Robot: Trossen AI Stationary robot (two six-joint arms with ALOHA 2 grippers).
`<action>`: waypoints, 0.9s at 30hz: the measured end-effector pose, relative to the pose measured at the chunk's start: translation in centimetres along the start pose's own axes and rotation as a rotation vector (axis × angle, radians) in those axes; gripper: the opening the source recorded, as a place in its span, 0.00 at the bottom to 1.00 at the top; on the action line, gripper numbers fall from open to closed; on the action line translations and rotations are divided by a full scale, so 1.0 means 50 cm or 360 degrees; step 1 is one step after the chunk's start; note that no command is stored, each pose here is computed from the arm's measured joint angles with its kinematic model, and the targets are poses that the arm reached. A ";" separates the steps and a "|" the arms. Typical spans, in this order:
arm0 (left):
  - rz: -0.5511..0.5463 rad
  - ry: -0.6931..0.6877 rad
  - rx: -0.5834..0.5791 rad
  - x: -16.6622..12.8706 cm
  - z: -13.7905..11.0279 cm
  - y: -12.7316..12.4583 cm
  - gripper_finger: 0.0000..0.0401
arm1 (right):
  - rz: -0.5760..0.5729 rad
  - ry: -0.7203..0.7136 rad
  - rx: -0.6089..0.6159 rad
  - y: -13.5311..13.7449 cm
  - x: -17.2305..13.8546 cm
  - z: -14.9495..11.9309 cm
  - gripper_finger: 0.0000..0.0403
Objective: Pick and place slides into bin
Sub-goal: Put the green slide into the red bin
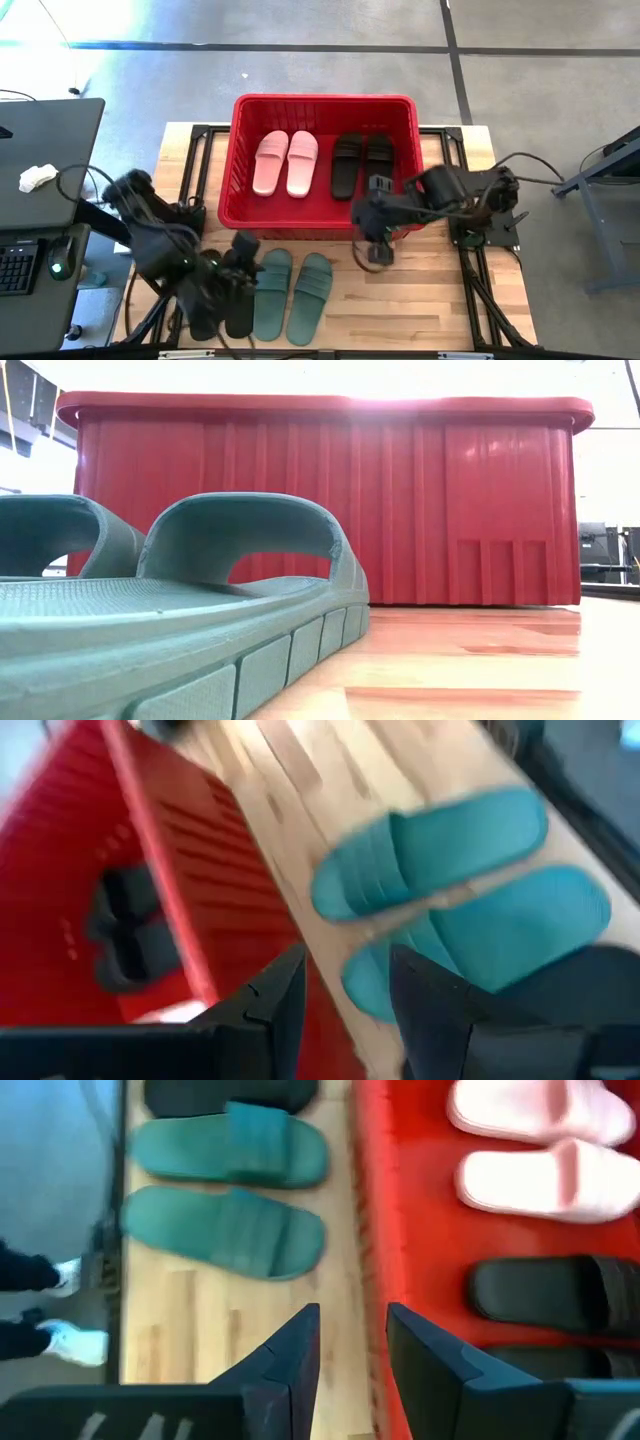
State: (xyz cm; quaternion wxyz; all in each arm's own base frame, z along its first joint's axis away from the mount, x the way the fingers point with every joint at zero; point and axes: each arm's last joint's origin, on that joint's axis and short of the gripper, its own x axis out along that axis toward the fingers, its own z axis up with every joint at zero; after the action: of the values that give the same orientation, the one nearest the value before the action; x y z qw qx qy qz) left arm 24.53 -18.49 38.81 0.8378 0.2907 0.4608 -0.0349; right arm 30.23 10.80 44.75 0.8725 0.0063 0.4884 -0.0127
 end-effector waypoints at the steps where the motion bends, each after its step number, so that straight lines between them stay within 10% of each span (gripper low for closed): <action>1: -0.0012 0.0059 0.0005 0.017 0.005 -0.011 0.32 | -0.0002 -0.0014 -0.0016 0.008 -0.006 -0.004 0.27; 15: 0.0028 0.0552 -0.0198 0.225 0.043 -0.148 0.32 | -0.0046 -0.0120 -0.0184 0.067 -0.049 -0.041 0.27; 27: 0.0130 0.0577 -0.0394 0.211 0.031 -0.193 0.32 | 0.0018 -0.0158 -0.0281 0.094 -0.089 -0.088 0.27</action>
State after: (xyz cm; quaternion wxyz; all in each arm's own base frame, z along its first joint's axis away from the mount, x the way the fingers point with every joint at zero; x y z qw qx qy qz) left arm 28.59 -25.10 26.68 0.7714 0.2054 0.5925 0.1086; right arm 24.28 15.65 46.26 0.8928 -0.0686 0.4438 0.0352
